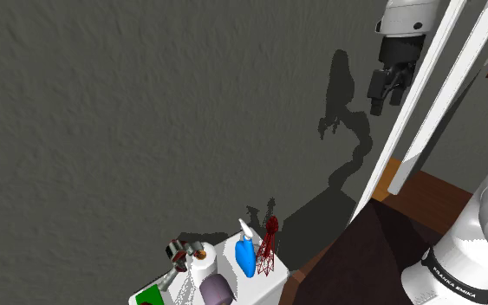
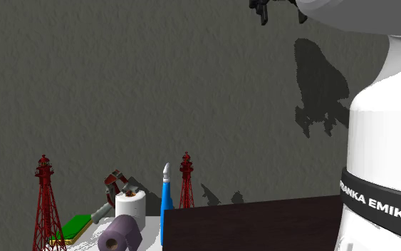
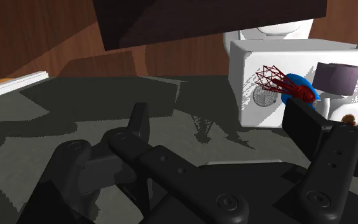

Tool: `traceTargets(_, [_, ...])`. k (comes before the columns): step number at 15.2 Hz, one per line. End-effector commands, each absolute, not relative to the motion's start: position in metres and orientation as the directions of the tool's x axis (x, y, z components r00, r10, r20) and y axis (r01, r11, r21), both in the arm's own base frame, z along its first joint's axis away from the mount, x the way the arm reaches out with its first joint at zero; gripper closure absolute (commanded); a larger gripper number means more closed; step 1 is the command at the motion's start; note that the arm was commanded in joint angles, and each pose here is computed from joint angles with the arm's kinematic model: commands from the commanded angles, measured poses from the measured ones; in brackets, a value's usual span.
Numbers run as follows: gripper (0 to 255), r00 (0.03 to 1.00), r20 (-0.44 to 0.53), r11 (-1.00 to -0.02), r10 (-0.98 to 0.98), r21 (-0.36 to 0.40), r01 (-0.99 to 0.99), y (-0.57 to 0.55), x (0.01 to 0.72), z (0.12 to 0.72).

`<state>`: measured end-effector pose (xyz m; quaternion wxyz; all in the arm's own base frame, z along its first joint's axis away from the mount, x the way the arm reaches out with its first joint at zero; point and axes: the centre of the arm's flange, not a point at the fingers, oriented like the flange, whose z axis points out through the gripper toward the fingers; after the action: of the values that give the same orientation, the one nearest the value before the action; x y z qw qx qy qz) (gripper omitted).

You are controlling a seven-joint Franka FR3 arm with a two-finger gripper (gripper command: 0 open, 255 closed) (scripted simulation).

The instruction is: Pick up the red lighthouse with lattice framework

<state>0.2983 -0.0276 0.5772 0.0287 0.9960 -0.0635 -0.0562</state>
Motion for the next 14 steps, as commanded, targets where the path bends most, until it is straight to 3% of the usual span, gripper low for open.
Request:
traceTargets(1, [0, 0.986, -0.108, -0.99, -0.13, 0.064, -0.123, -0.028, 0.298, 0.577])
traceTargets(14, [0, 0.998, 0.057, -1.0, -0.019, -0.021, -0.018, 0.043, 0.318, 0.435])
